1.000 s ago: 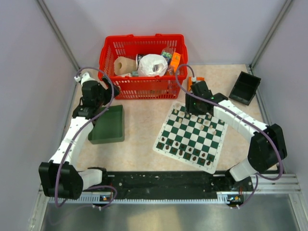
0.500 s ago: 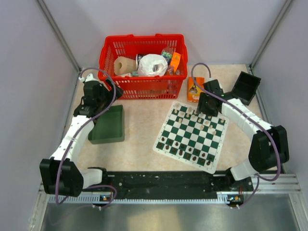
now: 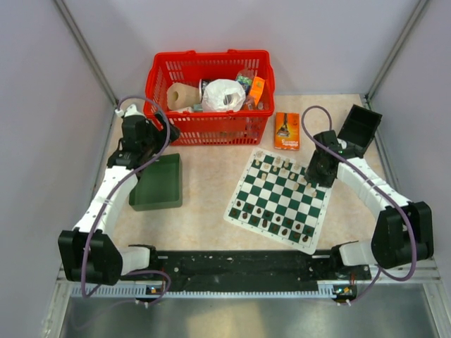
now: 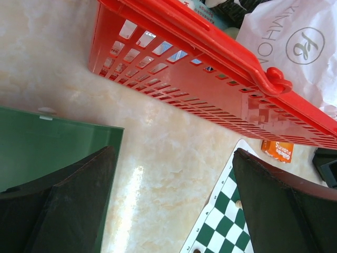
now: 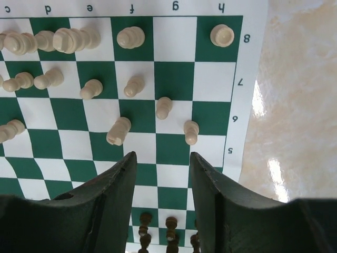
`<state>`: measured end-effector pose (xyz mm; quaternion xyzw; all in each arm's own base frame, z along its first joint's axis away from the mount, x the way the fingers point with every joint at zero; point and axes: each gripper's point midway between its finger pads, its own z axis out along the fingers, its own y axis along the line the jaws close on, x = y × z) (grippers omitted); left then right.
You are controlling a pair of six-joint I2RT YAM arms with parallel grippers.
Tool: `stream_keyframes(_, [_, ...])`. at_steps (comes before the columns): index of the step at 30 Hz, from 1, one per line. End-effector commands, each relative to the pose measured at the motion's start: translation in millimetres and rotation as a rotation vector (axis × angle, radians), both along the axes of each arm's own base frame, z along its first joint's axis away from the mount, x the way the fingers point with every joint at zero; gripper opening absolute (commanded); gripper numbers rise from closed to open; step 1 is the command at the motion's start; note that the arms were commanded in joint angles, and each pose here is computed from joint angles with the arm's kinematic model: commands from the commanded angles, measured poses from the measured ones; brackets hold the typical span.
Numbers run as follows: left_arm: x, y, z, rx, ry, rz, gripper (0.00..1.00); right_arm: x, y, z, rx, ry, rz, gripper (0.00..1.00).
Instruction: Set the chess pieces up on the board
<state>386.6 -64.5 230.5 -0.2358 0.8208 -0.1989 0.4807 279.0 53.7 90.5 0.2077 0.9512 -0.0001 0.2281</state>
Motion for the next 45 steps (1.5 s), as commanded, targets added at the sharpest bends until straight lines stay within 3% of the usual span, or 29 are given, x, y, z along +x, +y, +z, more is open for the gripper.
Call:
stream_keyframes(1, [11, -2, 15, -0.008, -0.047, -0.015, 0.98, 18, 3, 1, 0.007, -0.046, 0.035, 0.44])
stream_keyframes(14, [15, -2, 16, -0.006, -0.039, -0.012, 0.98, 27, -3, -14, -0.041, -0.010, 0.051, 0.35])
stream_keyframes(45, [22, -5, 22, -0.021, -0.045, -0.018, 0.97, 43, -1, -35, -0.033, 0.029, 0.120, 0.30])
